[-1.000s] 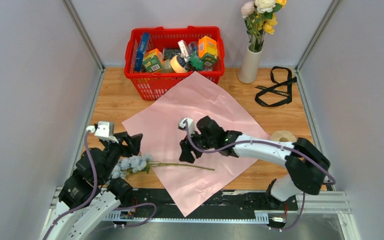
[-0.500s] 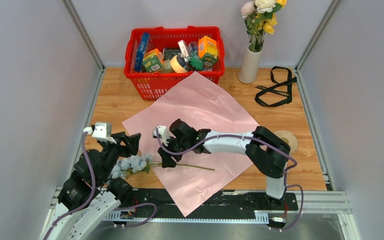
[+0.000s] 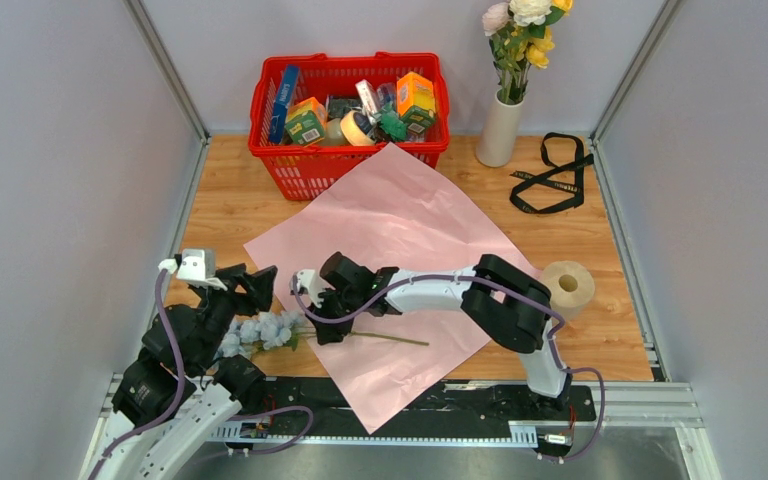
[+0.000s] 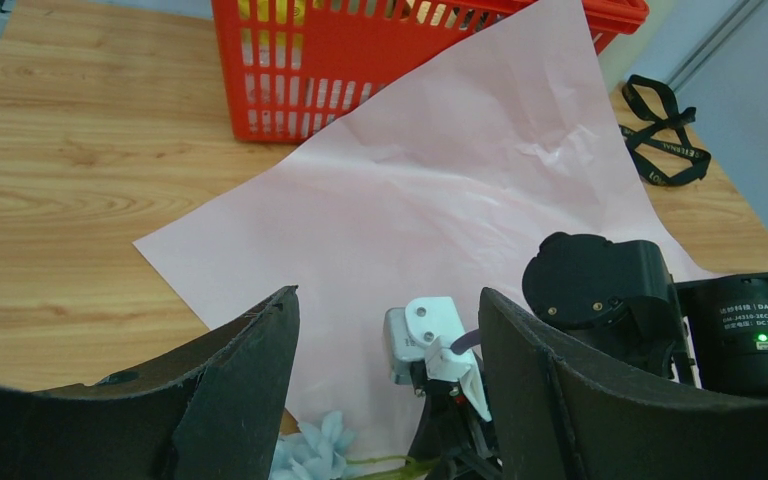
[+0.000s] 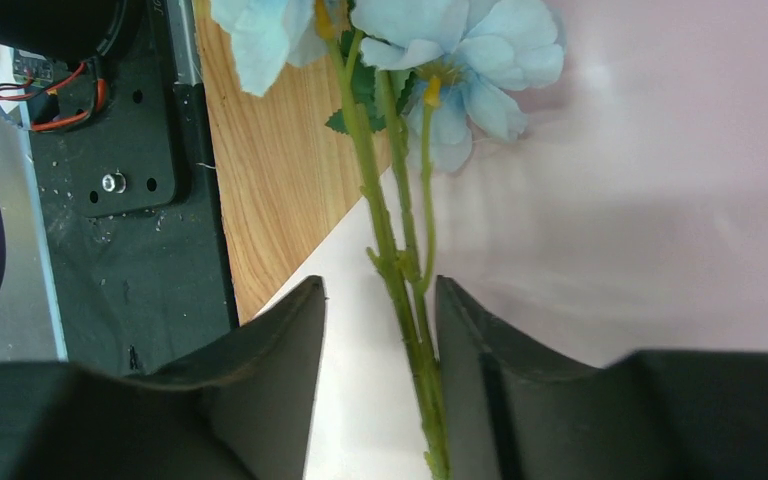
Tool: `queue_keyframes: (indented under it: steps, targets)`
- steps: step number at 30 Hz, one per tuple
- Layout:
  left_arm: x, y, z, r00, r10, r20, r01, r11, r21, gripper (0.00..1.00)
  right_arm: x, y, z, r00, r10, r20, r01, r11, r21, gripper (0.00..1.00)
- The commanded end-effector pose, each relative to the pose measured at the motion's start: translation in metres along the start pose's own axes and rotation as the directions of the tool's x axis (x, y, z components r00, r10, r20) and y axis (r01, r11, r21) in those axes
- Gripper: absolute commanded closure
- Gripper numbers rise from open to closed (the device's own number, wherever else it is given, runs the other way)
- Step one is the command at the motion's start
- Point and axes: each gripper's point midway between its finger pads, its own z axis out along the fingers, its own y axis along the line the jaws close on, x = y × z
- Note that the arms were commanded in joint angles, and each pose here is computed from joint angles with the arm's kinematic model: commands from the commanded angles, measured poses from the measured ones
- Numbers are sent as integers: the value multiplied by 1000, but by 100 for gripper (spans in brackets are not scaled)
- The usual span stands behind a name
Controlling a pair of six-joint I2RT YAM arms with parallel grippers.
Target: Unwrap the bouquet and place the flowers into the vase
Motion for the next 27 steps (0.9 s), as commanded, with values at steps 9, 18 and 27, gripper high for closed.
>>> queue_keyframes:
  steps: [9, 18, 27]
  targets:
    - [-1, 0, 1, 1000, -4, 5, 4, 1000, -6, 26, -44, 12, -24, 990, -85, 115, 83, 996, 24, 100]
    - [-1, 0, 1, 1000, -5, 6, 5, 1000, -4, 26, -85, 28, -69, 955, -144, 260, 134, 989, 55, 100]
    - [0, -1, 1, 1000, -3, 4, 3, 1000, 2, 26, -120, -21, -151, 897, -114, 428, -4, 965, 264, 100]
